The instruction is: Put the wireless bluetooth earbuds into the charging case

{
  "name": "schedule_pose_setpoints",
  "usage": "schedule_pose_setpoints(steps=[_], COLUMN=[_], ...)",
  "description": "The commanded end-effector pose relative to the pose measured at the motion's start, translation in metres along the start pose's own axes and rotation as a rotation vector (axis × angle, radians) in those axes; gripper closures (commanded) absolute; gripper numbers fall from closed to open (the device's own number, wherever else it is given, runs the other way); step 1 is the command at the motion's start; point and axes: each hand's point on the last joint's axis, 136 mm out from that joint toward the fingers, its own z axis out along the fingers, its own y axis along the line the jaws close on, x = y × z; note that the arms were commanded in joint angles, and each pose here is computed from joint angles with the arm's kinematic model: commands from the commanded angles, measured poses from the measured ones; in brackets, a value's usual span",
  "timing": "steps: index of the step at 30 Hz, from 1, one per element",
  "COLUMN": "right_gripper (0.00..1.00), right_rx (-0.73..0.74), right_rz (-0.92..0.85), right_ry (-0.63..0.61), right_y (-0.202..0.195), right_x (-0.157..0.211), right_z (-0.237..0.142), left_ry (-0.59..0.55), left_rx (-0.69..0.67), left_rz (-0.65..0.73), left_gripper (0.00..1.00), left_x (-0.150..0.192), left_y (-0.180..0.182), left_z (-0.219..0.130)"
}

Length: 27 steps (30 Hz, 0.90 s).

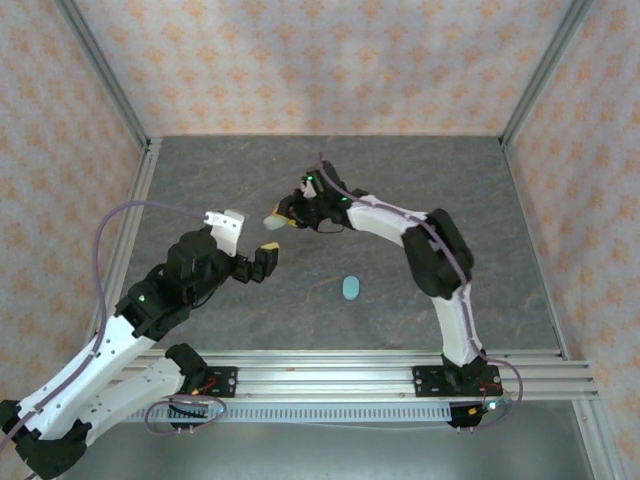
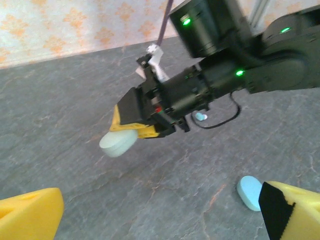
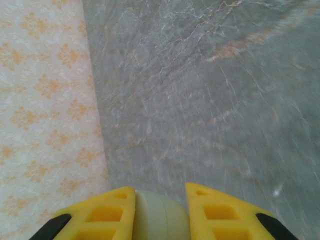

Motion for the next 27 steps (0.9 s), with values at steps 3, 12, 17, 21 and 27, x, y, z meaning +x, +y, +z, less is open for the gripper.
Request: schedule_pose_setpoints(steps=[3, 12, 17, 21, 27], right_gripper=[0.78, 0.71, 0.6, 0.57, 0.55], right_rx=[-0.078, 0.044, 0.102, 0.101, 0.112], right_rz=[-0.042, -0.097, -0.119, -0.134, -0.179], right_ry=[-0.072, -0.112, -0.094, -0.095, -0.098], right_y=[0.008, -0.019, -0.032, -0.025, 0.006], right_x=[-0.035, -0.049, -0.043, -0.042, -0.042], right_z=[0.046, 0.07, 0.068, 0.059, 0.022], left_ry=[0.008, 0.02, 0.019, 0.013, 0.005], left_rx=[-0.1, -0.118, -0.129, -0.138, -0.131], left_rz=[-0.046, -0.043, -0.032, -0.031, -0.021], left_gripper=[0.0, 0.0, 0.0, 0.0, 0.0], left_x=[0.023, 0.037, 0.038, 0.037, 0.031], left_y=[0.024, 0.03, 0.032, 0.034, 0.034], left_z=[-0.009, -0.007, -0.009, -0.011, -0.016])
